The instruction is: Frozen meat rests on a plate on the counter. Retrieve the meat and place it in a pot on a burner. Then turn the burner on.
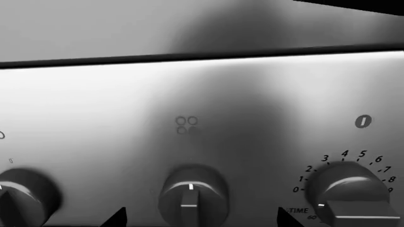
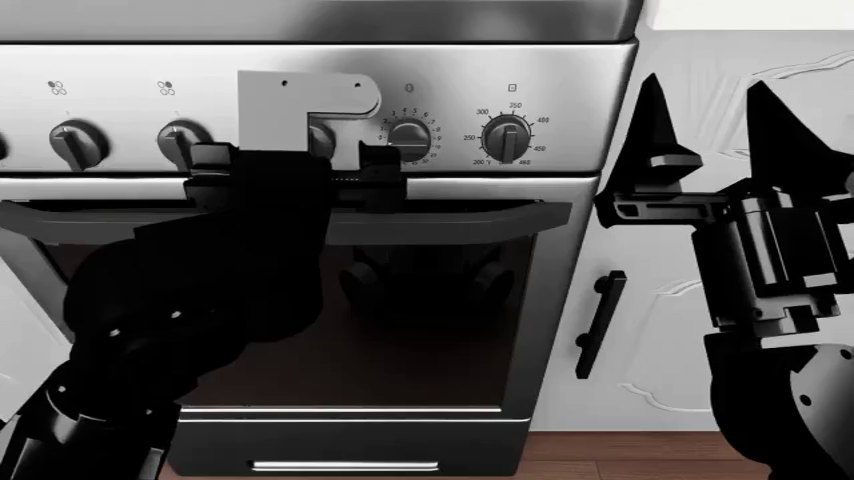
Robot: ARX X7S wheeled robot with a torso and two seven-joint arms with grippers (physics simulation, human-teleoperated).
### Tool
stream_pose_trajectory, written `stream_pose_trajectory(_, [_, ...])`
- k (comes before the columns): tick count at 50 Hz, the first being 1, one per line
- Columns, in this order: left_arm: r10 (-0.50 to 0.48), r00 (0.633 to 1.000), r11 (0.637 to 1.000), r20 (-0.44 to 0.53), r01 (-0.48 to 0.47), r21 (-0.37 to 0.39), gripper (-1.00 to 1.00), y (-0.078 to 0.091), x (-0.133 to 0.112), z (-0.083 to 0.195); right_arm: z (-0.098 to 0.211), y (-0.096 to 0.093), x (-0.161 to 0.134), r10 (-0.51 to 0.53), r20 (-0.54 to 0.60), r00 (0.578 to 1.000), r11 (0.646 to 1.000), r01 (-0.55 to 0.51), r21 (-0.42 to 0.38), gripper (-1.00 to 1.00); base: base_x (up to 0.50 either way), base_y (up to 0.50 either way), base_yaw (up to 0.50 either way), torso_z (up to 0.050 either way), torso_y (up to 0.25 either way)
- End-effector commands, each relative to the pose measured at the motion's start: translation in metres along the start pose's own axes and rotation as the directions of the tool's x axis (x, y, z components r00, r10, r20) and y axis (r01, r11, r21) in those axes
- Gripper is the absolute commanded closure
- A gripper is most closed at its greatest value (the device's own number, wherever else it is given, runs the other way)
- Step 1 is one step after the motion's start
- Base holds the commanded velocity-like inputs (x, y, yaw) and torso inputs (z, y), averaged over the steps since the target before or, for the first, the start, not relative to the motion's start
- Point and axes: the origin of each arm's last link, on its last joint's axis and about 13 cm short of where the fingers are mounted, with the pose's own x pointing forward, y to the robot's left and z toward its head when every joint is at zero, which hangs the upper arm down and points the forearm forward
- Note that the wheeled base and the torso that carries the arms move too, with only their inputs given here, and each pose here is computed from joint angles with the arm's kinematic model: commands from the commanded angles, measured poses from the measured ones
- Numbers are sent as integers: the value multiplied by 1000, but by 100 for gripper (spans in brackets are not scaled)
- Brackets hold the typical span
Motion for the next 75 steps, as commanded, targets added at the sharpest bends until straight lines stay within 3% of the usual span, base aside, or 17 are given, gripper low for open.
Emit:
stream_pose_trajectory(1, [4,1000,1000,-8,-4,-3,-100,1,3,-2,-1,-1,0,-1,-4,1000,1000,1,0,-100,0,0,0,0,0])
stream_pose_trajectory(26, [17,1000,999,-4,-18,-38,-100,4,9,1,-2,1,1,6,-10,1000,1000,-6,-5,-100,0,0,0,0,0])
stream_pose_trajectory(67, [9,999,999,-32,-10,-33,-100,1,24,-8,-9,-2,3,-5,-25,1000,1000,5,-8,-100,0,0,0,0,0])
stream_pose_trajectory(68, [12,1000,999,-29,-13,-44,100,1,25,-8,-9,-2,3,-5,-24,1000,1000,4,-8,-100,0,0,0,0,0])
stream_pose_trajectory(75, [3,1000,998,-7,-4,-63,100,3,25,-6,-9,-2,2,-5,-24,1000,1000,5,-9,-100,0,0,0,0,0])
